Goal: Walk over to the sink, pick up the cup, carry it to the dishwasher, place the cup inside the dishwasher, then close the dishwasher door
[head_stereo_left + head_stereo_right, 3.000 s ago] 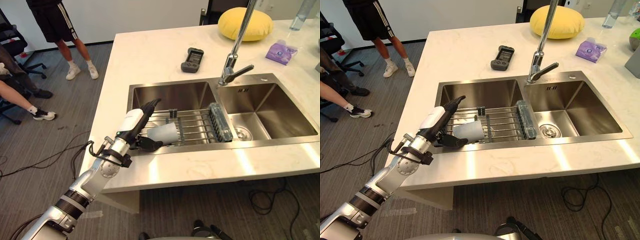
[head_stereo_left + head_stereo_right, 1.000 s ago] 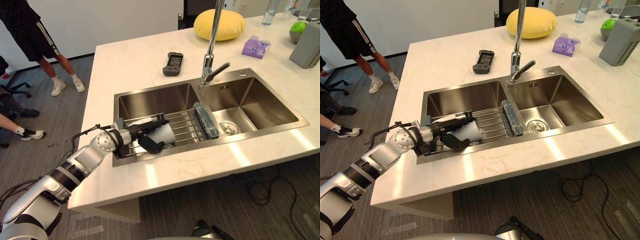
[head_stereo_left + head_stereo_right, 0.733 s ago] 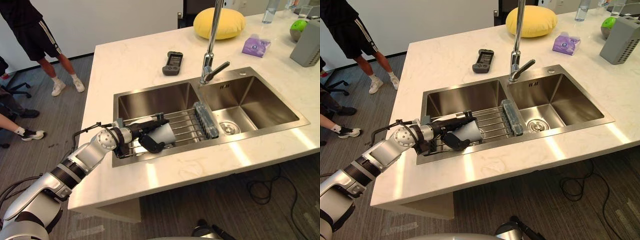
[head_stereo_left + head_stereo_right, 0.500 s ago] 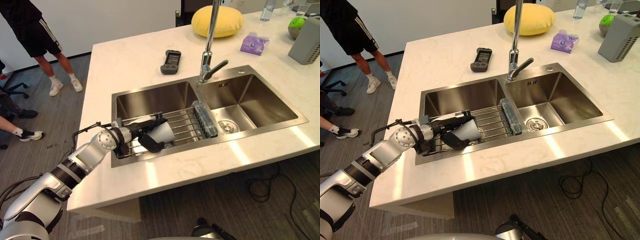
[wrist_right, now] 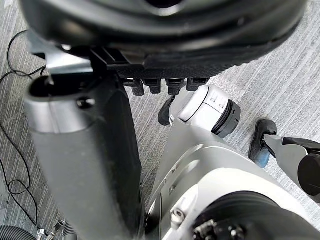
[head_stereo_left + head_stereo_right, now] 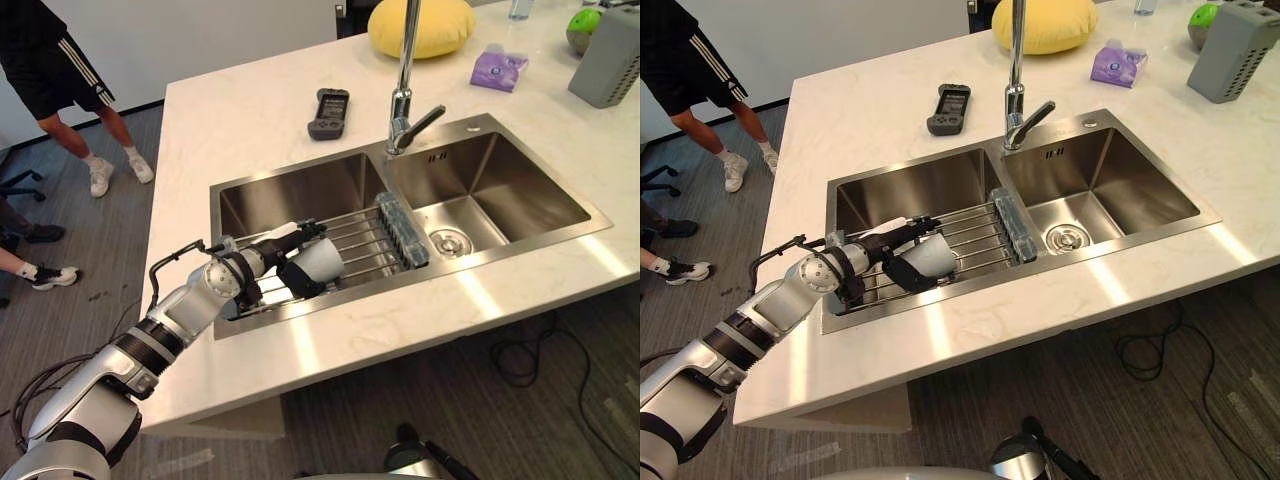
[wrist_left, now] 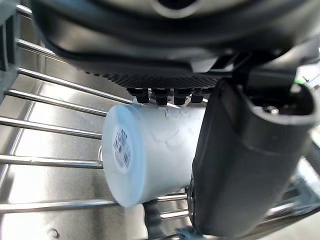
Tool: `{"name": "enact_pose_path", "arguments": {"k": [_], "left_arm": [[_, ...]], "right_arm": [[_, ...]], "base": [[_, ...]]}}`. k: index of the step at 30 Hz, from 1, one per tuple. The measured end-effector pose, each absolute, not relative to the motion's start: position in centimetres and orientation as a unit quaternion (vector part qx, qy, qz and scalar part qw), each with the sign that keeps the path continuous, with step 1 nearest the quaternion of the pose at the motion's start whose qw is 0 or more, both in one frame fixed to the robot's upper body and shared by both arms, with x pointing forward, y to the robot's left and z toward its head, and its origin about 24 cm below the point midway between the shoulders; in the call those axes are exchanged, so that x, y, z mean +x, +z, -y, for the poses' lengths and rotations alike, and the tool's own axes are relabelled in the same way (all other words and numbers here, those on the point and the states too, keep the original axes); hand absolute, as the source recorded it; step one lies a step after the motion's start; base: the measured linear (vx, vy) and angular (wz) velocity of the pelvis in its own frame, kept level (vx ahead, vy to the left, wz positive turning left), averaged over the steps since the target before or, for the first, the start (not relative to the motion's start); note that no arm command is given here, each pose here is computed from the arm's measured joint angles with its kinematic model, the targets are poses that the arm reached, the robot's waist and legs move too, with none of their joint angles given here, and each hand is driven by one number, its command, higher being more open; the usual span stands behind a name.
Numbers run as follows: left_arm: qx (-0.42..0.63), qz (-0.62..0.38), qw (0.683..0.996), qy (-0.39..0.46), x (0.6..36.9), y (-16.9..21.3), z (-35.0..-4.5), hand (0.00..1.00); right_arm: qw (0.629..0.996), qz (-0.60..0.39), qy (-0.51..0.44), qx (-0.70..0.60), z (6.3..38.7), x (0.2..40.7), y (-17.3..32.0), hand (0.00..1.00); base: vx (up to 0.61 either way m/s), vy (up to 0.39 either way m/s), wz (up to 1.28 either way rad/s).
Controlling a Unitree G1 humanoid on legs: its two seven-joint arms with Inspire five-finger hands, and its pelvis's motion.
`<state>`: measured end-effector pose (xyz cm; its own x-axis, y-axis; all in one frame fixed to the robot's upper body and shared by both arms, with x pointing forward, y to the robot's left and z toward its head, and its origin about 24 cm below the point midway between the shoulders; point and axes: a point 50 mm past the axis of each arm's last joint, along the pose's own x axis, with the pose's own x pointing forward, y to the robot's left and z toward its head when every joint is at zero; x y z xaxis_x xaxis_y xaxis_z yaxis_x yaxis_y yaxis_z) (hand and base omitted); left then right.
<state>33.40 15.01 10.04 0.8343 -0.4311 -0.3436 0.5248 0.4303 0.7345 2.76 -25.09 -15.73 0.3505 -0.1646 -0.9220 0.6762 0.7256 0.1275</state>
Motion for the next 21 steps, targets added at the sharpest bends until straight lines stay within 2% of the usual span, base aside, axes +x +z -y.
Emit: {"name": "enact_pose_path", "arguments": {"k": [8,16,21], "left_arm": [[0.511,-0.005,0.822,-0.251,33.7,10.7,-15.4,0.0],[0.512,0.067,0.82,-0.246,32.6,9.9,-14.8,0.0],[0.427,0.158,0.857,-0.241,31.6,12.2,-13.5,0.0]], "right_arm": [[0.783,-0.493,-0.282,0.253,25.7,3.1,-15.5,1.0],[0.791,-0.486,-0.281,0.246,25.8,3.3,-15.4,1.0],[0.794,-0.485,-0.28,0.236,25.9,2.9,-15.4,1.0]], "base": [[0.0,-0.028,-0.05],[-0.03,-0.039,0.05],[0.0,-0.04,0.16]]}}
